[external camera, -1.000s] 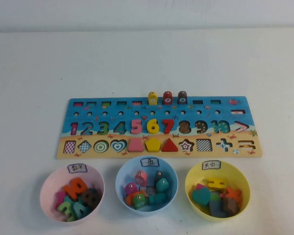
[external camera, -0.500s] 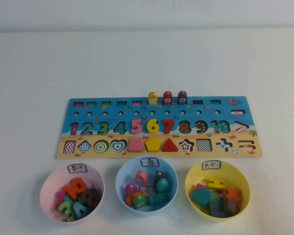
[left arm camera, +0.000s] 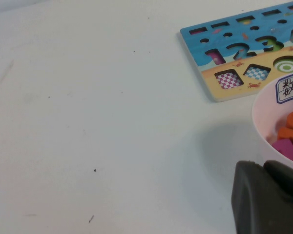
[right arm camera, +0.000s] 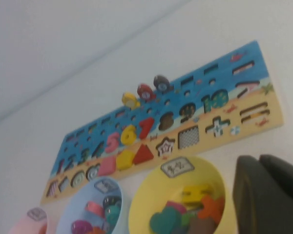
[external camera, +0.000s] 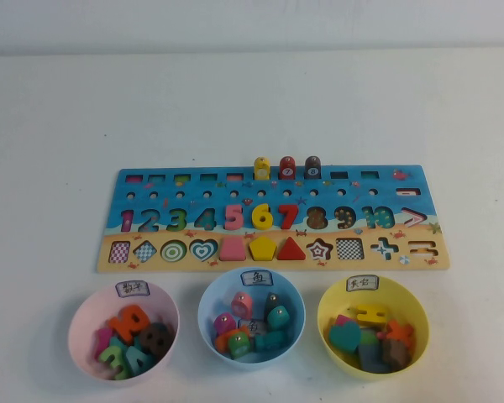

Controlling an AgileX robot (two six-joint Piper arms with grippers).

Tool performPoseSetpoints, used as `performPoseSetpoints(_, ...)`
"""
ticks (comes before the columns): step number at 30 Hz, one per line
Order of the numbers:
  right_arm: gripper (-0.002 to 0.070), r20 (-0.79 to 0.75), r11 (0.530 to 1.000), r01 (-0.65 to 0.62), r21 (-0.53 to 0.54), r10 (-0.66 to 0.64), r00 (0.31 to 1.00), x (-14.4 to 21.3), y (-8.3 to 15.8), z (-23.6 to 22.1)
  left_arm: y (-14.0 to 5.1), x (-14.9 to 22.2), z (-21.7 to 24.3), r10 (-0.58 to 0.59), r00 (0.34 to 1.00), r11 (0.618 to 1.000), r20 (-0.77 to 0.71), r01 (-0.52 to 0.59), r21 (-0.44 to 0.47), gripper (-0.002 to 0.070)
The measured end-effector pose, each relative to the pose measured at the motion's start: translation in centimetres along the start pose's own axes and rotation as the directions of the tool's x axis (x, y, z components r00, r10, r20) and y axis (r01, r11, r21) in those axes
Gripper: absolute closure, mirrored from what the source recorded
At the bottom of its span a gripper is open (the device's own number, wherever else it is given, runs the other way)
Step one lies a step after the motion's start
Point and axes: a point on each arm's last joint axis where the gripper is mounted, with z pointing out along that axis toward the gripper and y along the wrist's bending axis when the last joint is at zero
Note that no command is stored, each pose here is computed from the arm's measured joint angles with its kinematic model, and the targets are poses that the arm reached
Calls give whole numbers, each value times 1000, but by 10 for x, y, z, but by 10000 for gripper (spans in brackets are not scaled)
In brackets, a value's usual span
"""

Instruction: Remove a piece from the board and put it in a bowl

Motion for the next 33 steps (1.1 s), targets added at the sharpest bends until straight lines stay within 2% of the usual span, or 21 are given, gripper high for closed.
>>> performPoseSetpoints(5,694,-237,997,65,53,-50,970,-22,22,15,0,0,0,0,1000,1000,0,0,0,676)
performPoseSetpoints(9,694,-414,985,132,109,-76,907,-42,31,40,0,0,0,0,1000,1000,0,0,0,676)
performPoseSetpoints(15,694,-599,962,224,159,-87,796,-72,37,84,0,0,0,0,1000,1000,0,0,0,676)
performPoseSetpoints(22,694,-721,945,298,137,-111,684,-91,44,148,0,0,0,0,1000,1000,0,0,0,676)
performPoseSetpoints(33,694,-800,910,412,49,-211,562,-74,87,242,0,0,0,0,1000,1000,0,0,0,676)
